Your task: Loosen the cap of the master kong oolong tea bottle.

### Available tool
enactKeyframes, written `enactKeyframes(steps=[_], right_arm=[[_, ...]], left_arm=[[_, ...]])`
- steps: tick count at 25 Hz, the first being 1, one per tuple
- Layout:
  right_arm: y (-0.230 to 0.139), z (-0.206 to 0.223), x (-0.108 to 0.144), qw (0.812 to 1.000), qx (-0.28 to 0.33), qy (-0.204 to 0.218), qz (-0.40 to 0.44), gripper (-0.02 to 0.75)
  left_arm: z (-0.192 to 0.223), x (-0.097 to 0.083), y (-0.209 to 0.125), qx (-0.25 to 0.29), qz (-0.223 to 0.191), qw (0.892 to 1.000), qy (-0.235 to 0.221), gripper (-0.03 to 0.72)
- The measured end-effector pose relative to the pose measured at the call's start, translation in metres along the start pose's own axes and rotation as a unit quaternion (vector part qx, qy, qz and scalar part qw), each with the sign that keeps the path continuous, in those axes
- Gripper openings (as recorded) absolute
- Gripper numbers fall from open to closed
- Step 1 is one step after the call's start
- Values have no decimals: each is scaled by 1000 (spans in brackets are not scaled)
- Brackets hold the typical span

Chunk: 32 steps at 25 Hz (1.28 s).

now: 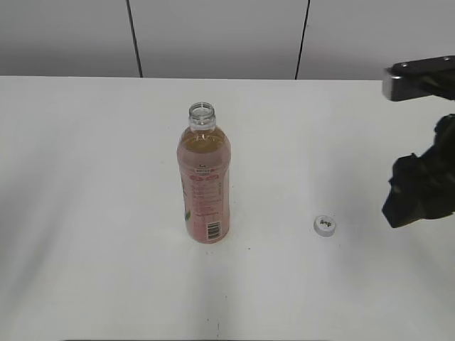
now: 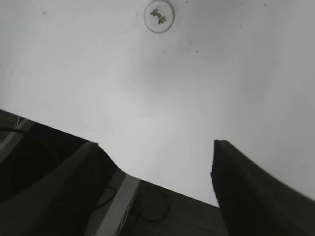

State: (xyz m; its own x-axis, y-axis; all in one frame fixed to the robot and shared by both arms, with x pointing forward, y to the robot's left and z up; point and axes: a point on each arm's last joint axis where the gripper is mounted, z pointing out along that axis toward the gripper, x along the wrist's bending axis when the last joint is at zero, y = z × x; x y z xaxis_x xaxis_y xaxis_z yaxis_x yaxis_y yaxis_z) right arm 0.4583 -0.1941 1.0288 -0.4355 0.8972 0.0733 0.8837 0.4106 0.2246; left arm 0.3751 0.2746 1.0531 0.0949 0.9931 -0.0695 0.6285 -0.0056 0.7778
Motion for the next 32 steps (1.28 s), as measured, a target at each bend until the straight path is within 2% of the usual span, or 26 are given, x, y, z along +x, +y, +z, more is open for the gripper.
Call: enactKeyframes(steps=[3,5,8,11,14,18,24,32], right_arm=[[-20,-23,2,1000,-20,-3,-5,535],[-35,-33,2,1000,-24,-7,-8,535],[-60,-42,3,999,-33,-11,-11,535],[-89,-45,3,999,-49,-13,-12,535],[-118,-42,3,998,-64,-16,-13,535],[-156,-43,1,992,-118,-36,-23,531],[-193,-65,1,965,-256,-56,-33,531],[-239,-80,2,913,-400,-71,-48,530]], left_arm=[[-30,3,0,-10,-1,1000,2,493],[-45,4,-6,-2,7,1000,2,493],[-60,8,-24,38,23,999,8,491],[-73,10,-38,35,25,999,1,484],[-89,12,-48,-8,23,1000,-9,468],[-109,15,-59,-73,28,997,-18,447],[-129,15,-77,-144,58,987,-43,416],[-130,14,-79,-149,69,985,-48,407]])
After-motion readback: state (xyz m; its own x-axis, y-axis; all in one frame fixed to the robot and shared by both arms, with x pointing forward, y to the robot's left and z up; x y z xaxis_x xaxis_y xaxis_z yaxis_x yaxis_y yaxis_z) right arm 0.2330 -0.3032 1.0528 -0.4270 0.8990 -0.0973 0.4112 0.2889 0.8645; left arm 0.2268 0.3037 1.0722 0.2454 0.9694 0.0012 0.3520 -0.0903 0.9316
